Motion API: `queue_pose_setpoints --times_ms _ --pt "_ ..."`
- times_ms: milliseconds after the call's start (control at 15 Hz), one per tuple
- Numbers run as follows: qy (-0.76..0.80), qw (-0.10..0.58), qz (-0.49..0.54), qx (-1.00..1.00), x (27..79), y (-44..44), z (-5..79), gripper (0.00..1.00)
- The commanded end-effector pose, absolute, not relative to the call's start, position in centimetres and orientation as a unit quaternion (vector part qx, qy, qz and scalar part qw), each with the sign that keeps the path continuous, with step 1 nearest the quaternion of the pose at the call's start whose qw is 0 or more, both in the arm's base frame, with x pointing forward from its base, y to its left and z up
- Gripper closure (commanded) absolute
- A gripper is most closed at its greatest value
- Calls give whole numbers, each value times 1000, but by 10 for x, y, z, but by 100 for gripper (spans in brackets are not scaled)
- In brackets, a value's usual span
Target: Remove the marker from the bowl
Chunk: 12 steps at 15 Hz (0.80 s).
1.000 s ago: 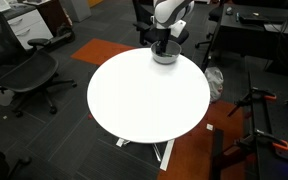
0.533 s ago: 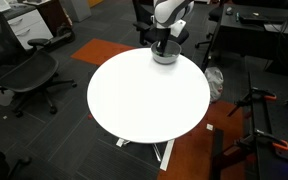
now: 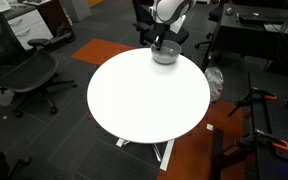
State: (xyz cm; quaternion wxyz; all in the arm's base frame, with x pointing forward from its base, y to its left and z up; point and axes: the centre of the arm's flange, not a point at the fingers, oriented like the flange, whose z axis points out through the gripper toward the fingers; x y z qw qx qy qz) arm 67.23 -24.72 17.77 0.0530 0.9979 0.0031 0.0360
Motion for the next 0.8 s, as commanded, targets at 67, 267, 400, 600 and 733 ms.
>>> queue_pose_setpoints --times_ms 67,267,400,600,733 --pt "12 116 91 989 628 -197 253 95" --pt "38 145 122 981 617 -163 283 95" --pt "62 158 131 977 612 -141 294 95" --pt "110 164 136 971 605 -105 299 95" --pt "156 146 120 970 600 -83 295 95"
